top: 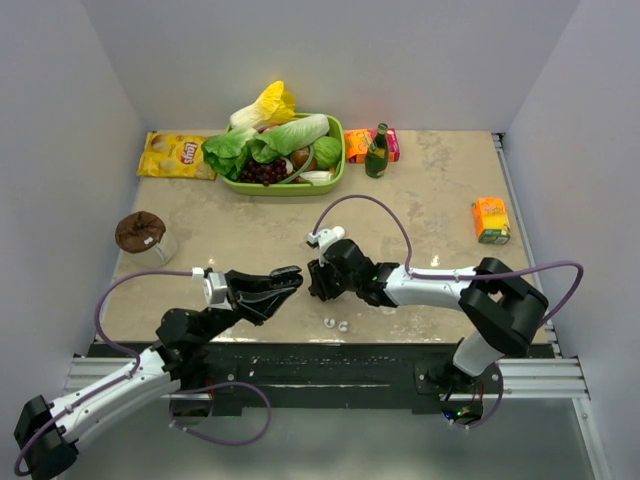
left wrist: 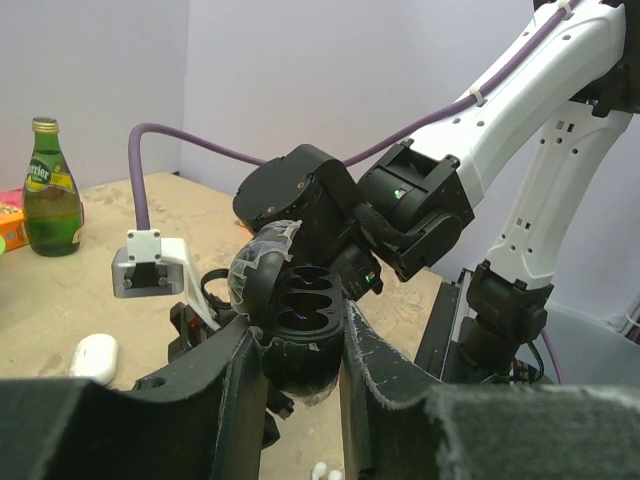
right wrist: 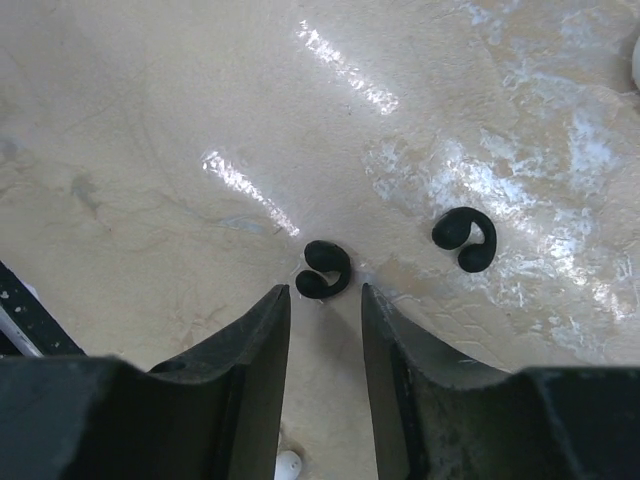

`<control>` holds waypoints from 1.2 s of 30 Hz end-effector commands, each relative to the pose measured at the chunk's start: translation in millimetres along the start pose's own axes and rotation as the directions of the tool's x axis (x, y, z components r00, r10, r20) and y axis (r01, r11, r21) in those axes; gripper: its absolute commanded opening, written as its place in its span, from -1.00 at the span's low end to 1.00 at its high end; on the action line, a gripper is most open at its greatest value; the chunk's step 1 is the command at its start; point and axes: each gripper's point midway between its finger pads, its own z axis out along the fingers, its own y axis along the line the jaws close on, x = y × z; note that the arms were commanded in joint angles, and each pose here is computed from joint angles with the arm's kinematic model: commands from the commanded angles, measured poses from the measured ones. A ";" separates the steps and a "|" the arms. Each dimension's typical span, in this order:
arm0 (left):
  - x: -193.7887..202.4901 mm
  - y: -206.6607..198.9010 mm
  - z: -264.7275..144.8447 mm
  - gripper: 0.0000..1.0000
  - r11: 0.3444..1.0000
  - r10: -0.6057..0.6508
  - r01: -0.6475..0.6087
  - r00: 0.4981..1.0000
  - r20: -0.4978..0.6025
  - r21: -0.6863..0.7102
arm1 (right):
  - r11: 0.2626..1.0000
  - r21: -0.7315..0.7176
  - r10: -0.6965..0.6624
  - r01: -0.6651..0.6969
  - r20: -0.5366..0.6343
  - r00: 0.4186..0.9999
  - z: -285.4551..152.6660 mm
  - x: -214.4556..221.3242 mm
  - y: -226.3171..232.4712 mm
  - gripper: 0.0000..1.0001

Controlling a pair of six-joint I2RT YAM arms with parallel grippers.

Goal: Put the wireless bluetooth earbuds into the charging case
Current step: Pick up the earbud from the center of the board.

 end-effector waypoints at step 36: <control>53.2 8.8 -22.8 -1.00 1.000 -0.006 0.005 0.994 -0.111 -0.009 | 0.999 0.004 0.039 -0.039 -0.061 0.997 28.0 5.7 -6.4 -0.24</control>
